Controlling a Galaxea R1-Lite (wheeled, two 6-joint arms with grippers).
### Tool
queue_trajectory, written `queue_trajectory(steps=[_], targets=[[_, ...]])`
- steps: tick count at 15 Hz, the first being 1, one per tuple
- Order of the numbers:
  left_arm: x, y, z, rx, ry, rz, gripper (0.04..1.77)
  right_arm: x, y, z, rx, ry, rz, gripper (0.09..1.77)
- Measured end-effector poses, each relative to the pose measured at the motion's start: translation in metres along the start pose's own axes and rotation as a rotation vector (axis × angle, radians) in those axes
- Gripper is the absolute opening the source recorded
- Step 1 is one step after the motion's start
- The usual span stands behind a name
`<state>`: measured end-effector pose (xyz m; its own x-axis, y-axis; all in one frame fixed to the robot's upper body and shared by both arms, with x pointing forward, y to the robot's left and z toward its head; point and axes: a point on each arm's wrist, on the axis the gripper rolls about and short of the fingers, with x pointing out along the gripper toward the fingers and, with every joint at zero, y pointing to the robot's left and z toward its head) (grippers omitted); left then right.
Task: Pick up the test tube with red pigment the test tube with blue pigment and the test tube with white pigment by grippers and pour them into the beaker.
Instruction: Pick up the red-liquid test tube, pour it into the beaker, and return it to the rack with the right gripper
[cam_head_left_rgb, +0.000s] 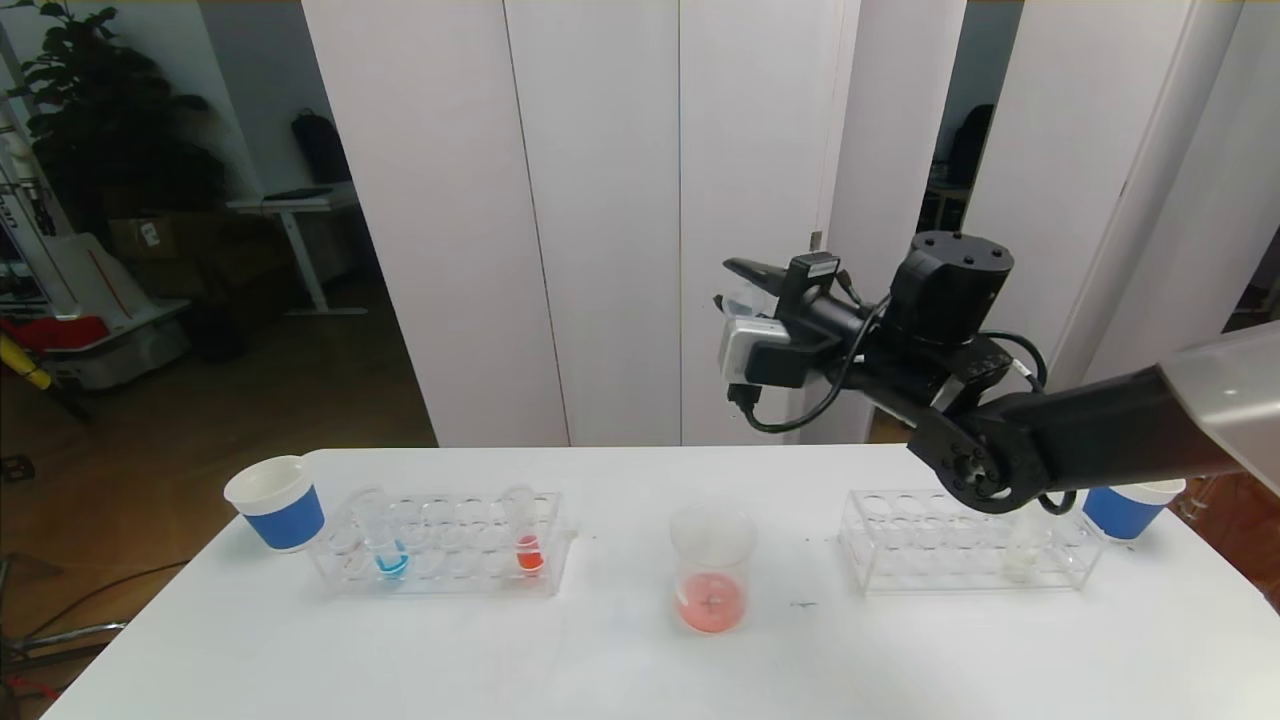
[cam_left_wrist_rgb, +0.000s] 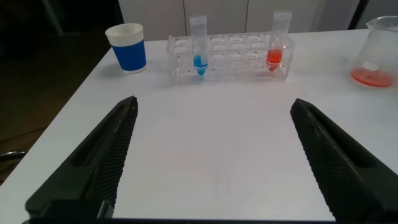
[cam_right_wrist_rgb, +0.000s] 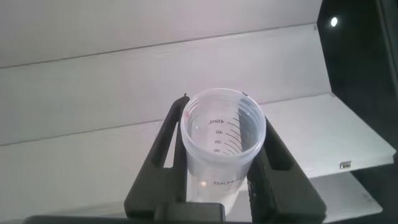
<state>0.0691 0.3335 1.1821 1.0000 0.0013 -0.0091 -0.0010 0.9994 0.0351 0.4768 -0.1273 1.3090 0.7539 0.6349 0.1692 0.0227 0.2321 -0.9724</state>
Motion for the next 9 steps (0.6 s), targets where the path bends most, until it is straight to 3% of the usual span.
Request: queue_trajectory(steps=[2, 9], targets=[[0.0, 0.0, 0.0, 0.0, 0.0, 0.0, 1.75, 0.0, -0.002, 0.003, 0.158, 0.13, -0.044, 0.6], [0.0, 0.0, 0.0, 0.0, 0.0, 0.0, 1.75, -0.003, -0.009, 0.025, 0.758, 0.381, -0.284, 0.6]])
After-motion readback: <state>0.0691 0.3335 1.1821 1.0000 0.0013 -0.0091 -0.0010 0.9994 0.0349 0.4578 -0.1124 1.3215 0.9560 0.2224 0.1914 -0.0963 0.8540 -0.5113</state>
